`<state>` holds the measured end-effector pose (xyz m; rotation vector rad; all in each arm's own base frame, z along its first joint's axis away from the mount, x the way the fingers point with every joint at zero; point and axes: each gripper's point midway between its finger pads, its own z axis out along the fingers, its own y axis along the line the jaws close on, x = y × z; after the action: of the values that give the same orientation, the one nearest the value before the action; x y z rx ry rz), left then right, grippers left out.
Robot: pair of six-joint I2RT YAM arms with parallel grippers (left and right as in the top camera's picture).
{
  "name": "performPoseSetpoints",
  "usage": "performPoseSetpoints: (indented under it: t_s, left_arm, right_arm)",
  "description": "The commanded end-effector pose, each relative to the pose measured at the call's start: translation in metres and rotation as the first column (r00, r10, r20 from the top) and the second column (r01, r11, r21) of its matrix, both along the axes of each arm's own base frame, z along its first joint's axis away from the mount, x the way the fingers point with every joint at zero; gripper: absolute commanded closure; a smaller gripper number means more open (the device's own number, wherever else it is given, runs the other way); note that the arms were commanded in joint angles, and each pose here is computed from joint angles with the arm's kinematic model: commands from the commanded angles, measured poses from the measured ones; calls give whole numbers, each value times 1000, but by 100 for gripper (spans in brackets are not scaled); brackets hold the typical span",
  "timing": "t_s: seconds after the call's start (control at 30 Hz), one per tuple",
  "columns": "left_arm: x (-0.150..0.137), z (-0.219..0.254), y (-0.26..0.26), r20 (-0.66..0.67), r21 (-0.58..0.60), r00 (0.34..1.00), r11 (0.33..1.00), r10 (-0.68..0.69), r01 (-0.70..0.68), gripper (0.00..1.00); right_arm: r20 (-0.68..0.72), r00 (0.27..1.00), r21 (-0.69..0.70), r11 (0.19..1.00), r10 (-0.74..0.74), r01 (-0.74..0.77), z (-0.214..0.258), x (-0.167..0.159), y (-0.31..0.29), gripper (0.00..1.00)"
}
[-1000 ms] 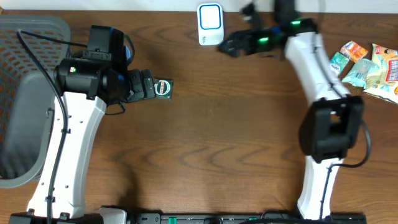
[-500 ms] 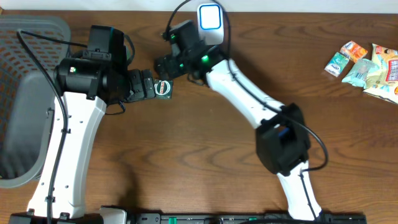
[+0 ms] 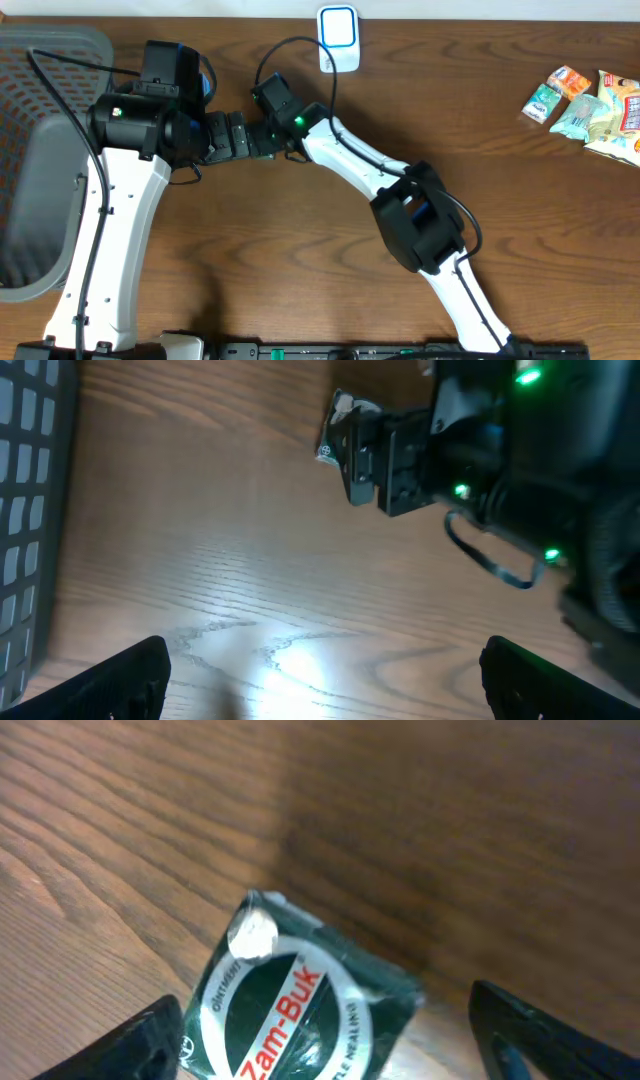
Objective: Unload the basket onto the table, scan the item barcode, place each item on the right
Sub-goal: 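Move the right gripper to the green Zam-Buk ointment box, then grasp the Zam-Buk box with the right gripper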
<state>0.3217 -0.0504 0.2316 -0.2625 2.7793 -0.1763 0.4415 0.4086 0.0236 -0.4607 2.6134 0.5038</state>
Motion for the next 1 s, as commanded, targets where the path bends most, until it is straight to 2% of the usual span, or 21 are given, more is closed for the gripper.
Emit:
performPoseSetpoints:
  t_s: [0.0,0.1,0.27,0.47,0.67,0.77,0.8,0.9,0.97]
  left_arm:
    - [1,1,2,3,6,1000,1000,2,-2,2]
    - [1,1,2,3,6,1000,1000,2,-2,2]
    - [1,1,2,3,6,1000,1000,2,-2,2]
    - [1,1,2,3,6,1000,1000,2,-2,2]
    - [1,1,2,3,6,1000,1000,2,-2,2]
    - [1,1,2,3,6,1000,1000,2,-2,2]
    - [1,1,2,3,6,1000,1000,2,-2,2]
    - [1,1,2,3,6,1000,1000,2,-2,2]
    - [1,1,2,3,6,1000,1000,2,-2,2]
  right_arm:
    - [-25,1000,-27,1000,-4,4,-13,-7,-1,20]
    - [-16,999,-74,997,-29,28,-16,-5,-12,24]
    - [41,988,-305,940,-146,151,-25,6,-70,30]
    - [-6,973,-443,873,-230,204,-20,1,-129,34]
    - [-63,972,-319,927,-228,197,11,2,-121,36]
    - [-38,990,-210,970,-136,125,32,8,-96,36]
    - [-22,997,-176,982,-79,74,37,9,-84,35]
    - [-12,1000,-130,991,-23,21,41,7,-68,22]
    - [-28,999,-120,993,-22,18,41,3,-65,22]
